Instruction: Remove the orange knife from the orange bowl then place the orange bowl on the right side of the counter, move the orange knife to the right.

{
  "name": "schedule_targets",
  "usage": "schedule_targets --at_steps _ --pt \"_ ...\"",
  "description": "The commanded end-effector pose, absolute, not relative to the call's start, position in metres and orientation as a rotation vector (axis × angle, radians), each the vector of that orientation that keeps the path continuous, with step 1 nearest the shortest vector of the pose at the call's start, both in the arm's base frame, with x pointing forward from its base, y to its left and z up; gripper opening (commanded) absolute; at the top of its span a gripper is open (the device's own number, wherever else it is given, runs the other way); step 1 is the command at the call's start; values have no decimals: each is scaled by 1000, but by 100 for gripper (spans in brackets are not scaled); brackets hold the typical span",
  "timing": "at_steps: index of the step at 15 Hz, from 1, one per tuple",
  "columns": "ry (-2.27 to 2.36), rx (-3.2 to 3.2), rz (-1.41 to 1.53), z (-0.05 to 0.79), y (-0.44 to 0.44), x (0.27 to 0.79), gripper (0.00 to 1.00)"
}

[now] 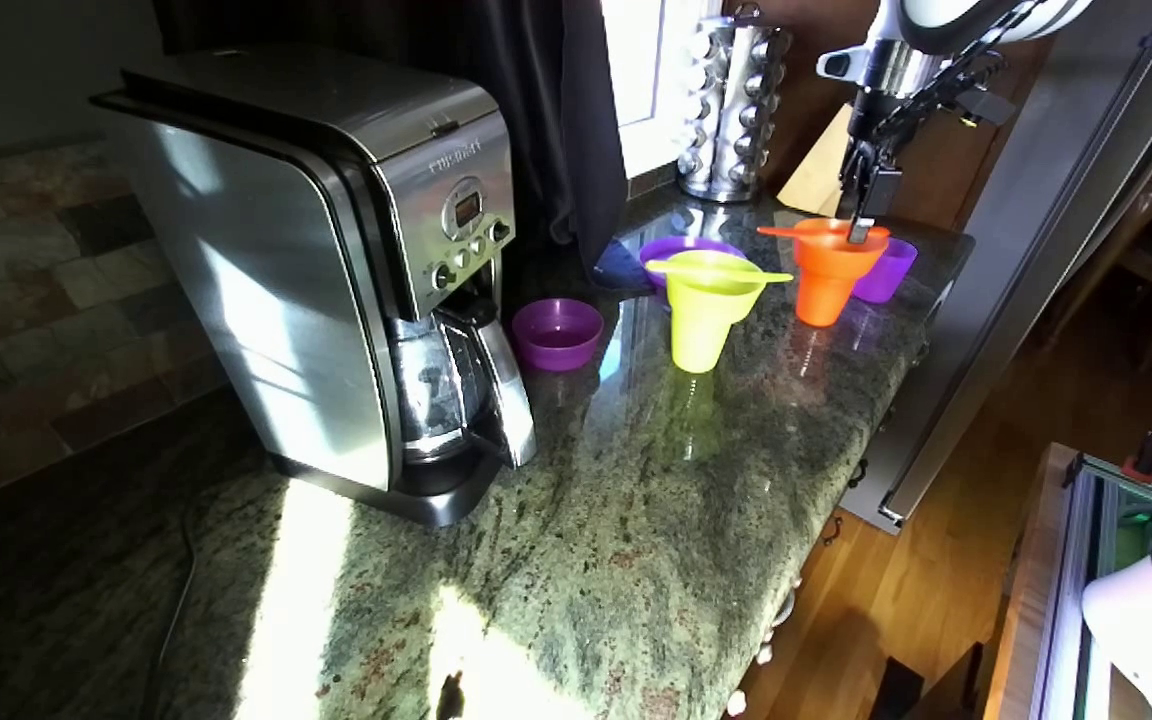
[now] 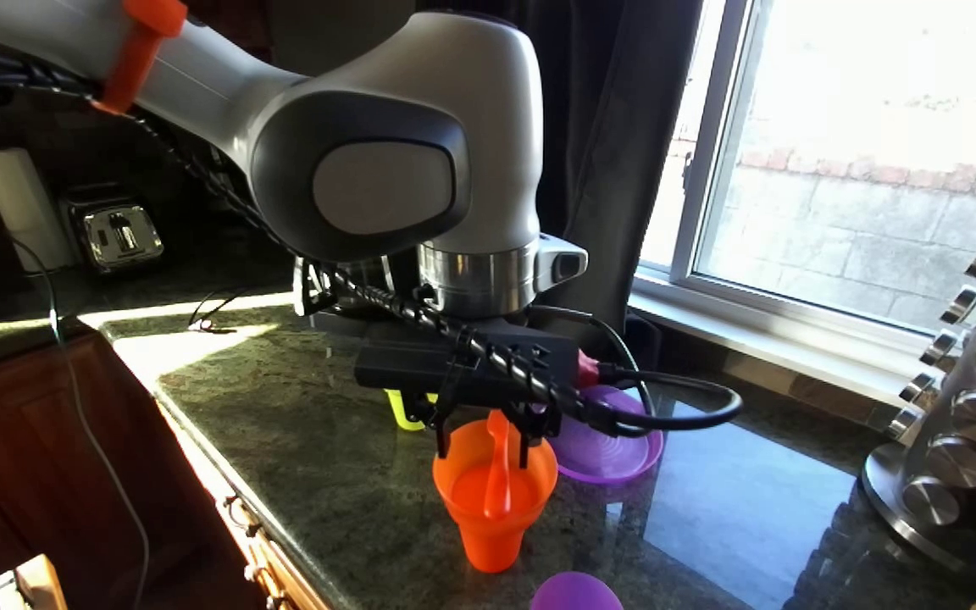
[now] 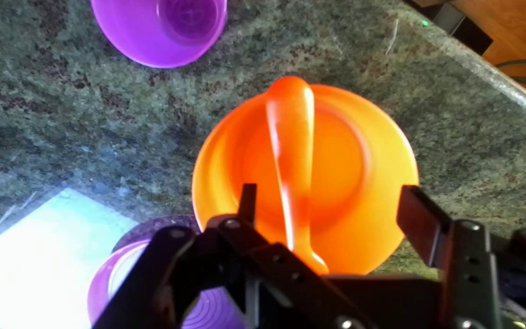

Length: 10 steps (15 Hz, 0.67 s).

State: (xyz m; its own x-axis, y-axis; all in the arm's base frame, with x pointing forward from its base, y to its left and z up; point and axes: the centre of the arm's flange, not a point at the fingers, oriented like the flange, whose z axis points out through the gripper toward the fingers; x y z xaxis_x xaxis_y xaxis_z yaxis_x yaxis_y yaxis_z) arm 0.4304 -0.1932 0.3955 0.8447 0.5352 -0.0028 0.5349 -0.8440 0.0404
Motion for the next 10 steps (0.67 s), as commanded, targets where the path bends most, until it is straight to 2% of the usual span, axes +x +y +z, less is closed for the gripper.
schedule_targets --at_steps 1,3,7,8,9,10 --pt "873 2984 39 387 -194 436 47" --pt "869 2985 41 386 -194 437 32" --pt "864 2990 42 386 -196 438 27" --pt "864 2990 42 386 -196 438 19" --pt "862 2991 42 386 -197 438 5" --pt "862 2991 42 387 -197 438 7"
